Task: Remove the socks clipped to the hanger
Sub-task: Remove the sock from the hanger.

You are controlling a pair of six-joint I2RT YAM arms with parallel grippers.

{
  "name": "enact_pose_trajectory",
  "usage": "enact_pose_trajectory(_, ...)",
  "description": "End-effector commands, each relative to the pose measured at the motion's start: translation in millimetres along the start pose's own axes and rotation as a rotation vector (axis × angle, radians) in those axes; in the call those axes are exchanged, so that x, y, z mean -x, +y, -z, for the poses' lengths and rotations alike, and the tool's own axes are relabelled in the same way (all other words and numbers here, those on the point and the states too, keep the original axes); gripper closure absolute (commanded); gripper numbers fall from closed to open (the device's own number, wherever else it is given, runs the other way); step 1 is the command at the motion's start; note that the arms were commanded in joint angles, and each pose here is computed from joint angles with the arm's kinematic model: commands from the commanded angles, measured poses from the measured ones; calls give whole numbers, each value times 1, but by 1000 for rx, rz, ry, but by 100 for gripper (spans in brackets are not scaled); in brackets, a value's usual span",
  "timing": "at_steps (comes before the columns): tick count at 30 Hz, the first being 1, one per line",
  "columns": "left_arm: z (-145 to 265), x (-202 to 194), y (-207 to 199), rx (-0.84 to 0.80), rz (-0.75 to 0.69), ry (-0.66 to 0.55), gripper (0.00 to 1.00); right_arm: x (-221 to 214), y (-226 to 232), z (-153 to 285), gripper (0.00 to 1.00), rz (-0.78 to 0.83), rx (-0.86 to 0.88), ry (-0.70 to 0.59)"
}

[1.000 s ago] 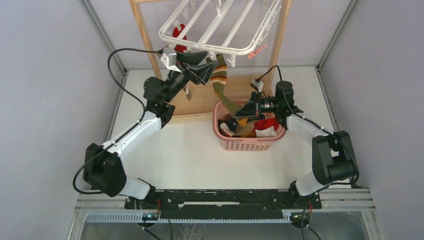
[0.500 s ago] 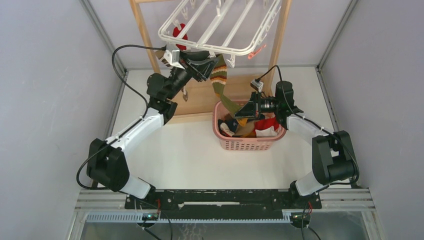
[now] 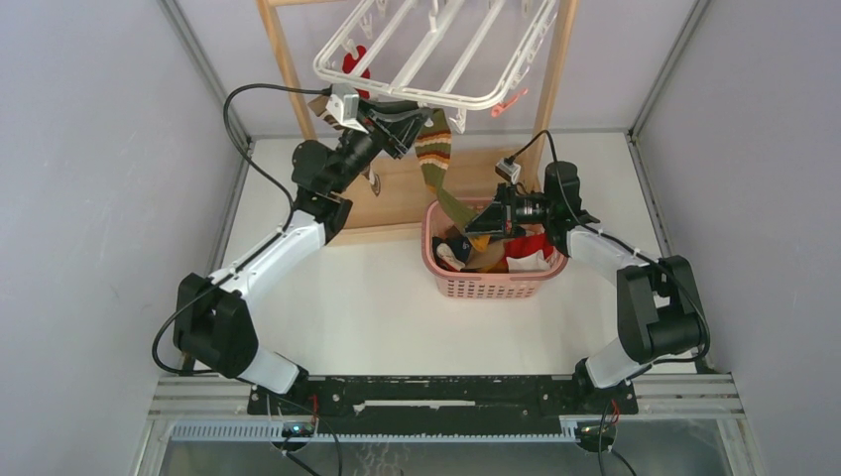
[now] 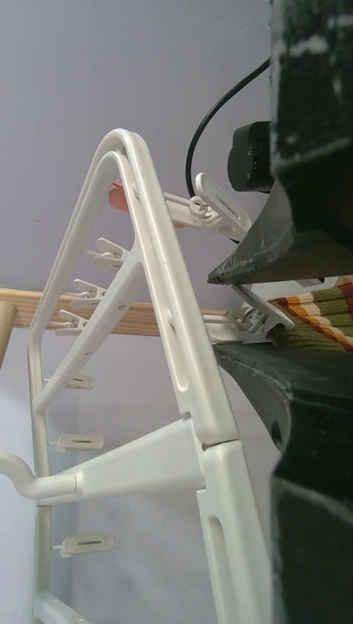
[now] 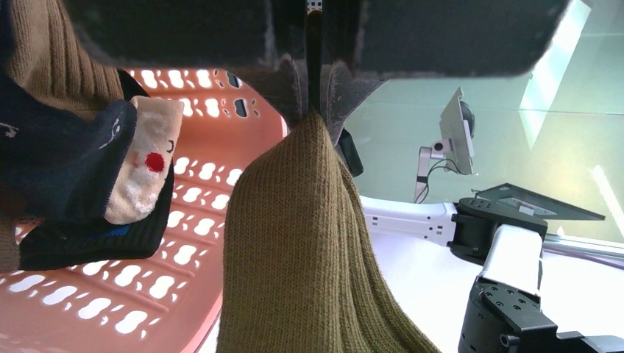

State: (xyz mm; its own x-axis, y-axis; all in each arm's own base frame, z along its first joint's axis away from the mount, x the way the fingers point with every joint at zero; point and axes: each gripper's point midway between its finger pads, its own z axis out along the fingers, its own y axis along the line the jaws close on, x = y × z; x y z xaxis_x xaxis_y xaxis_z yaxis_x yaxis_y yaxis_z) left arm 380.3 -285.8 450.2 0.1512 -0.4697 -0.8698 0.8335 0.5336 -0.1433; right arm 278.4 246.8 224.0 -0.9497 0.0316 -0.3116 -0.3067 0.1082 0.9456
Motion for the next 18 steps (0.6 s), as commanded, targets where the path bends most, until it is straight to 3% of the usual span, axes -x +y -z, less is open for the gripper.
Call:
enact_pose_trajectory(1,-10,35,-6,-24,-60,-73,66,9,12,-3,100,82,20,0)
enact_pose_trajectory(9,-12,32,-7,-31,-51,-52,85,8,13,-4,100,83,21,3)
enact_pose_trajectory(15,-10,30,-7,-26,-49,-37,85,7,23,-1,100,111,16,-14)
enact_pose_trajectory(18,-8,30,-6,-13,-45,-29,79,9,35,4,100,160,-15,-60)
